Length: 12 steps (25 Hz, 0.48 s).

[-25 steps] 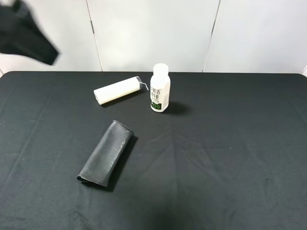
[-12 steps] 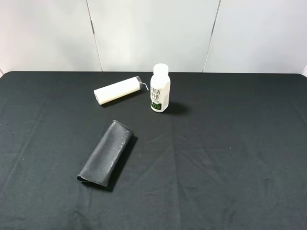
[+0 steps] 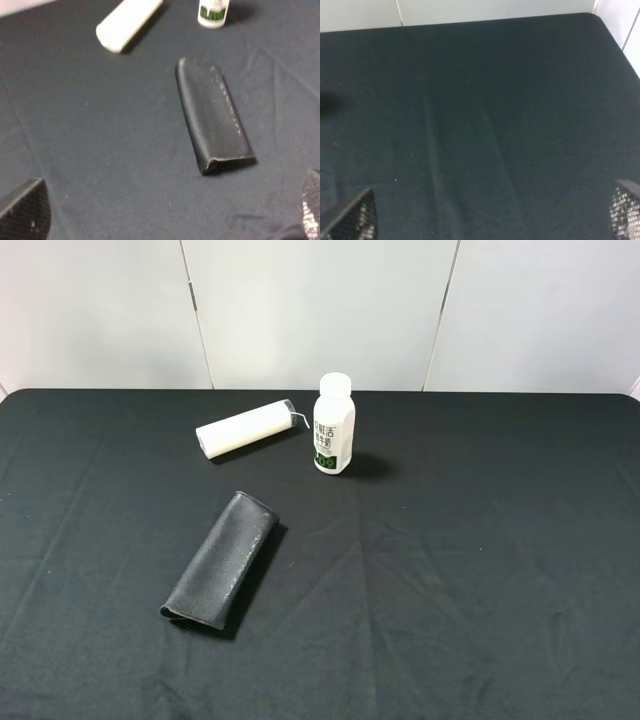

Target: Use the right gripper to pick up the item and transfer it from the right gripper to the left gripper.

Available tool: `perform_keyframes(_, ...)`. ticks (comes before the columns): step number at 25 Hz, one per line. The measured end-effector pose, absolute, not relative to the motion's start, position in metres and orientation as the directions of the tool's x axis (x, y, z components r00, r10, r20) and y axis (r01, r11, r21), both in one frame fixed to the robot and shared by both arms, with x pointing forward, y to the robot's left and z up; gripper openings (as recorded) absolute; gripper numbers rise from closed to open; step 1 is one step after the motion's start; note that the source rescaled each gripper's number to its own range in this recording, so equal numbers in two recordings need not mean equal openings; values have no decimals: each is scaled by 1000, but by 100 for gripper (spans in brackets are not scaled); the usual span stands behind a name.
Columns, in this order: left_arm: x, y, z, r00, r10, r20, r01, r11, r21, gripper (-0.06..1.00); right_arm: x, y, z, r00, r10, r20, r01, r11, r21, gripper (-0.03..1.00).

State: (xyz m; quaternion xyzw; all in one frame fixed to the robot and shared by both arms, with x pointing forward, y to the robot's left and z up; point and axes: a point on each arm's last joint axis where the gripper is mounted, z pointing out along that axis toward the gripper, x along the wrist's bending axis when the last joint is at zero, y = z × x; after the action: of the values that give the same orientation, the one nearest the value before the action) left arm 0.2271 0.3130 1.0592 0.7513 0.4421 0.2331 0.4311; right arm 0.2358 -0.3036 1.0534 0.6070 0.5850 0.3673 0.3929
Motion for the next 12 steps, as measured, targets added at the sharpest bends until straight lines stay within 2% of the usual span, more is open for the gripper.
perform_keyframes(12,232,311,1041,493,870,-20,499,-264,825,99,236,-304,1053,46,999,-14,422,-7,907,100)
